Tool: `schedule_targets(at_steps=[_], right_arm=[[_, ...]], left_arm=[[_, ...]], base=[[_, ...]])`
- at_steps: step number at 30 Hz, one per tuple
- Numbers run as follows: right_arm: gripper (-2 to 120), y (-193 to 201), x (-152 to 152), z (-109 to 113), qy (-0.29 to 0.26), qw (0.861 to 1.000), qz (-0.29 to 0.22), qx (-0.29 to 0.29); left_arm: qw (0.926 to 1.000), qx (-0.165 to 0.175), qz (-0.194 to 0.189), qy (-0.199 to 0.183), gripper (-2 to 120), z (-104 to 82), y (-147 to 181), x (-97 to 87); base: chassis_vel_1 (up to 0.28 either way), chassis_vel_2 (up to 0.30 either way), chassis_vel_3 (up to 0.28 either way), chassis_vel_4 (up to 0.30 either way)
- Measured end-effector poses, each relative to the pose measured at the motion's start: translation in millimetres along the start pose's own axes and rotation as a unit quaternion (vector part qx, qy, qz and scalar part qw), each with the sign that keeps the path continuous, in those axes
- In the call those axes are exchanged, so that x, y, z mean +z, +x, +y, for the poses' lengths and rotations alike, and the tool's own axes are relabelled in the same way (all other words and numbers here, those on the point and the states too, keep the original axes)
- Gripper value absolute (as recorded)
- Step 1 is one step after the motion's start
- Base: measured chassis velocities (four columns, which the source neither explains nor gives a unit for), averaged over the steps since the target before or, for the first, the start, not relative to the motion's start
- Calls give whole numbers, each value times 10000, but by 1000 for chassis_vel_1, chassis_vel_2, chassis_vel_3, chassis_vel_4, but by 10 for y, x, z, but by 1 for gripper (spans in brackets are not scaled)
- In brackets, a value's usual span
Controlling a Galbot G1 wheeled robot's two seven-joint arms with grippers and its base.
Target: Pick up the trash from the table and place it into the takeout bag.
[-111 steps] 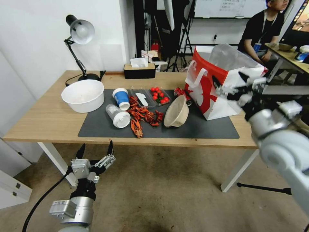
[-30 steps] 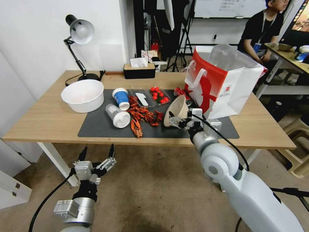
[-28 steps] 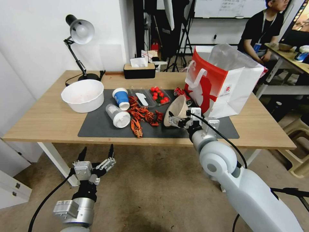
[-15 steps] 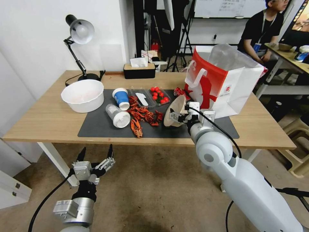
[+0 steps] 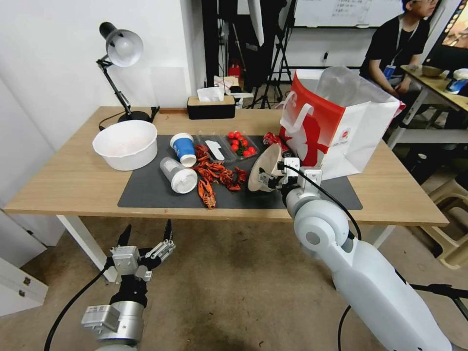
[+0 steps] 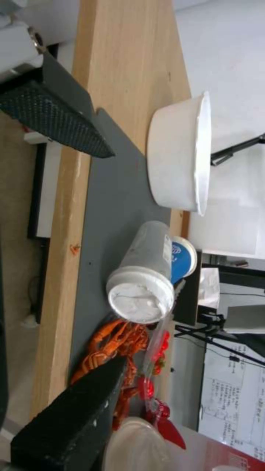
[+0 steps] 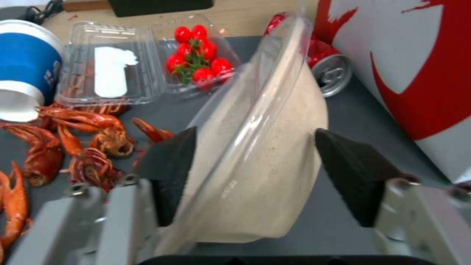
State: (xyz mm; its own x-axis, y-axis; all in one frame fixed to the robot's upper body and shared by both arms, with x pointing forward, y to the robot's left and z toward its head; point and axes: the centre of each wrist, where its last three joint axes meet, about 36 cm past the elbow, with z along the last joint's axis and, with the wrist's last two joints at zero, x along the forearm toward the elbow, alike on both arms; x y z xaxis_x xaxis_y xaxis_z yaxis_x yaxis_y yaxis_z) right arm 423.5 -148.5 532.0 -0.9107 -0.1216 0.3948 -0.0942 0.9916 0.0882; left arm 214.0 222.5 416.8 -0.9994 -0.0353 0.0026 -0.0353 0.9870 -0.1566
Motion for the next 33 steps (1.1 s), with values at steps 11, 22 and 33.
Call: schedule_targets(at_steps=[11, 22, 33], right_arm=[[19, 68, 17, -93, -9, 9999, 43, 103], [0, 173, 41, -224, -26, 9996, 60, 276], [0, 398, -68, -449, 179, 9987, -298, 369]], left_arm=[[10000, -8, -36, 38, 100, -17, 4, 4], [9999, -22, -103, 41, 100, -23, 1, -3], [9999, -9, -147, 52, 100, -46, -4, -1]], base=[[0, 0, 0, 0], [0, 0, 0, 0], [0, 0, 0, 0]])
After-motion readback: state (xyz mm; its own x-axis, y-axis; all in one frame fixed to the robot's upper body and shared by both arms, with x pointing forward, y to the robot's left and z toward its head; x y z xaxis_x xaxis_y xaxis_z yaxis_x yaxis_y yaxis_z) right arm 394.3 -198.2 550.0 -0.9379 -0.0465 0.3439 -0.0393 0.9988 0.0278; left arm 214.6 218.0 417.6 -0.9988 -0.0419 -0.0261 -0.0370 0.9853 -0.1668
